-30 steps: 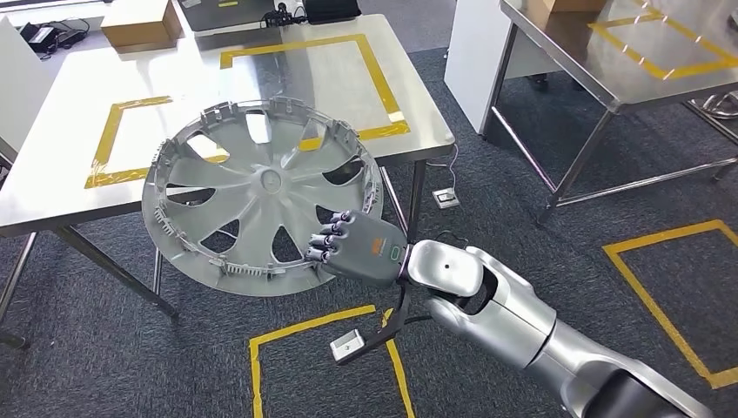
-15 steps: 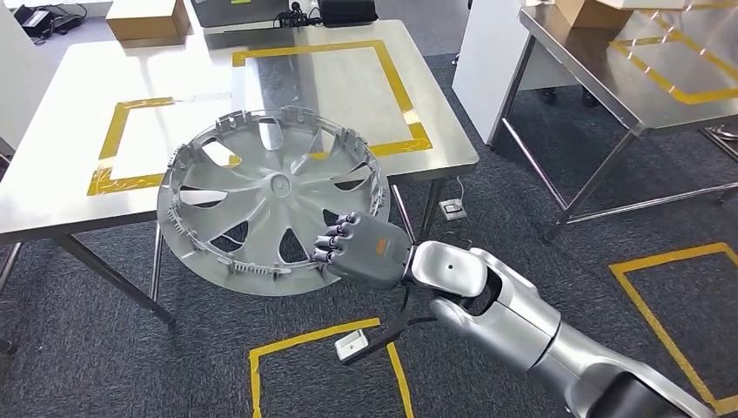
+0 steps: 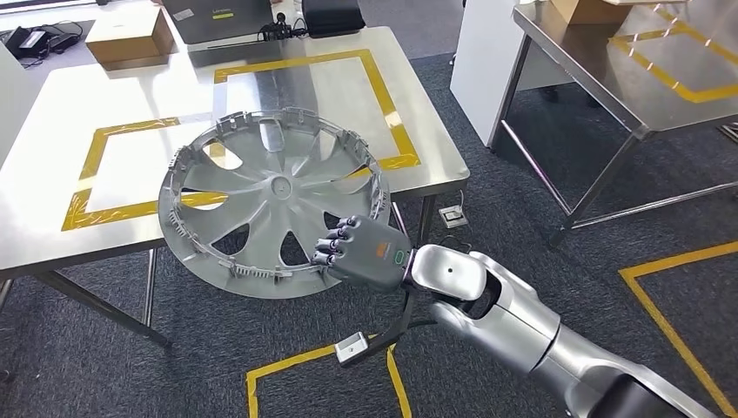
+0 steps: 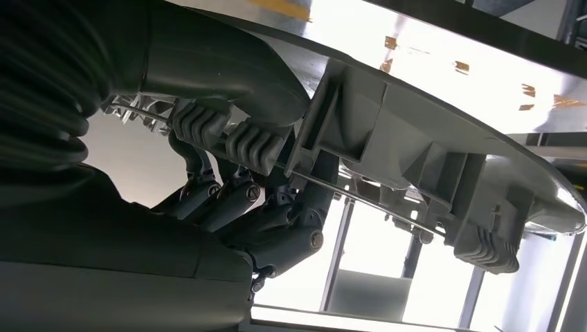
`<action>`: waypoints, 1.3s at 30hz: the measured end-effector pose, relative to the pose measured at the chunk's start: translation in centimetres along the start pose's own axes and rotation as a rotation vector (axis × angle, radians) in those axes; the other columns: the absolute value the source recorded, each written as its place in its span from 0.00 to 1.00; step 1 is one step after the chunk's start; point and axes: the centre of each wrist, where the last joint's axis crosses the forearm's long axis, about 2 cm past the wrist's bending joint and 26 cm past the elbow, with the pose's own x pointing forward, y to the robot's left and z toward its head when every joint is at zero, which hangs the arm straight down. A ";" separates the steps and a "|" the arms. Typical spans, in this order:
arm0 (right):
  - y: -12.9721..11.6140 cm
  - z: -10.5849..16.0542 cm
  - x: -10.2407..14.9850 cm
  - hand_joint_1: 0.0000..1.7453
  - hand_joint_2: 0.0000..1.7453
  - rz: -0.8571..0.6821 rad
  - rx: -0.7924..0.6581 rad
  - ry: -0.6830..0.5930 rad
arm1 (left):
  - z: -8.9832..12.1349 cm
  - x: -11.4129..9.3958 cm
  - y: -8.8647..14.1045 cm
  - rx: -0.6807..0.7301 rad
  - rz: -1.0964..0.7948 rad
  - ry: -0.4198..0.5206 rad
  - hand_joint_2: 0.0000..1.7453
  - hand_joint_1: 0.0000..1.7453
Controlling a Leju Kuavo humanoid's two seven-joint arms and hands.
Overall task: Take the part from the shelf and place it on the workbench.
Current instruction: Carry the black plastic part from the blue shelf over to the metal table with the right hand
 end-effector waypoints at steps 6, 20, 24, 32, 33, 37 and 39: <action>0.1 0.1 0.0 1.00 1.00 -0.001 0.001 0.005 | 0.0 0.1 0.0 -0.002 -0.001 -0.003 1.00 0.00; 0.0 0.1 0.1 1.00 1.00 0.002 0.007 0.002 | 0.2 0.4 -0.3 -0.011 0.007 0.000 1.00 0.00; -0.1 -0.1 0.0 1.00 1.00 0.005 0.005 0.001 | 0.2 0.3 -0.3 -0.011 0.006 0.006 1.00 0.00; -0.2 -0.1 -0.1 1.00 1.00 0.005 0.006 -0.002 | 0.2 0.1 -0.3 -0.011 0.000 0.007 1.00 0.00; -0.2 -0.1 -0.1 1.00 1.00 0.005 0.007 -0.001 | 0.2 0.1 -0.3 -0.011 0.000 0.006 1.00 0.00; -0.2 -0.1 -0.1 1.00 1.00 0.005 0.008 -0.001 | 0.2 0.3 -0.4 -0.014 0.002 0.003 1.00 0.00; -0.2 -0.2 -0.2 1.00 1.00 0.005 0.008 -0.001 | 0.2 0.4 -0.4 -0.014 0.003 0.001 1.00 0.00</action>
